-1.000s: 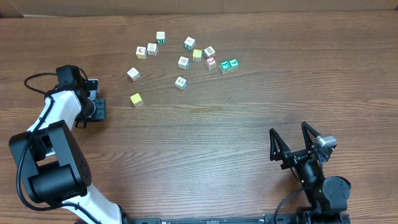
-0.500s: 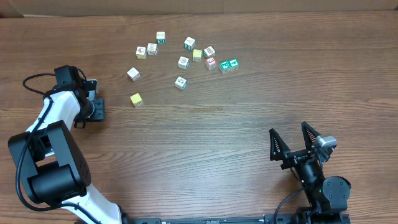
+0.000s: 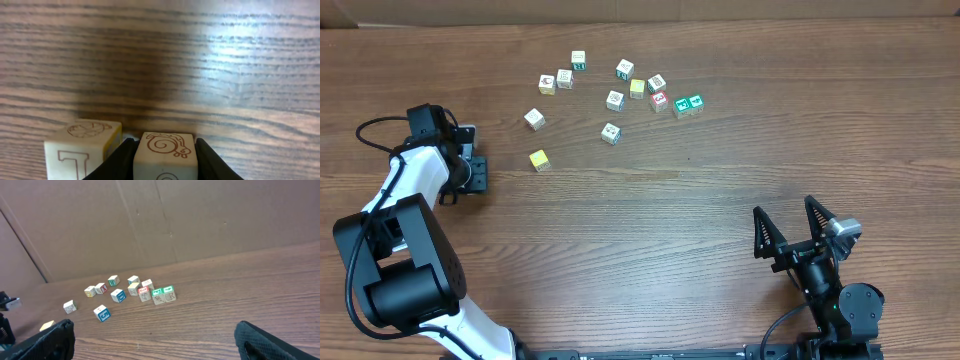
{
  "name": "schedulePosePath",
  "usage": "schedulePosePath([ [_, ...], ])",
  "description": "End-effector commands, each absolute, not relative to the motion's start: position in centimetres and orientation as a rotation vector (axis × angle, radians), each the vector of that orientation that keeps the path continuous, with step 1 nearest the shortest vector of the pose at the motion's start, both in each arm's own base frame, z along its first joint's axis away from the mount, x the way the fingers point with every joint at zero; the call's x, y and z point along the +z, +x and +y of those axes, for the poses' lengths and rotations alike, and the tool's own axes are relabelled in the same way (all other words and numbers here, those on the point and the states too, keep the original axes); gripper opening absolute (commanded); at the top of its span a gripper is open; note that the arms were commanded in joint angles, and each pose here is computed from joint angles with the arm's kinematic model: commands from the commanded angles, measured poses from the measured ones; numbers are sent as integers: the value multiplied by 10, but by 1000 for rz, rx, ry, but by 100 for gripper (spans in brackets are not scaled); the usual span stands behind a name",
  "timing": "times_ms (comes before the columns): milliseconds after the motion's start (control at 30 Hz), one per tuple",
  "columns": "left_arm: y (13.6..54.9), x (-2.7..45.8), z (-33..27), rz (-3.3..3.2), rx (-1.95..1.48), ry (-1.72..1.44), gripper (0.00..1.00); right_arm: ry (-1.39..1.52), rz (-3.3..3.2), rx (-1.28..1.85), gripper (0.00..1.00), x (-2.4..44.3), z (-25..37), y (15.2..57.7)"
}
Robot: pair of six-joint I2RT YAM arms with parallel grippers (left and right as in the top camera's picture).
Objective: Form a horizontal line
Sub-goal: 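Move the left gripper back to the cluster toward a yellow block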
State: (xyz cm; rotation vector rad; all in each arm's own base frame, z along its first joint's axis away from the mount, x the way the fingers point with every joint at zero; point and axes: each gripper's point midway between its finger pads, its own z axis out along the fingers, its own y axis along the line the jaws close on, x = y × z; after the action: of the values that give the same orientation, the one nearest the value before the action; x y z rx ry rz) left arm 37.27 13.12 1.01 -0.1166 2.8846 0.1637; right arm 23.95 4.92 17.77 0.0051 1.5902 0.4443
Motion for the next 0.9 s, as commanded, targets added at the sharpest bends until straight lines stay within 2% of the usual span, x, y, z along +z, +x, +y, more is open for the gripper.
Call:
schedulePosePath([
  [0,374,7,132,2880,152,-94,33,-4,1590,448,100,175,51,239],
  [633,395,14,130,2793,120,-80,38,-4,1591,448,100,175,51,239],
  [867,419,39,136,2722,130,-72,39,-4,1591,448,100,175,51,239],
])
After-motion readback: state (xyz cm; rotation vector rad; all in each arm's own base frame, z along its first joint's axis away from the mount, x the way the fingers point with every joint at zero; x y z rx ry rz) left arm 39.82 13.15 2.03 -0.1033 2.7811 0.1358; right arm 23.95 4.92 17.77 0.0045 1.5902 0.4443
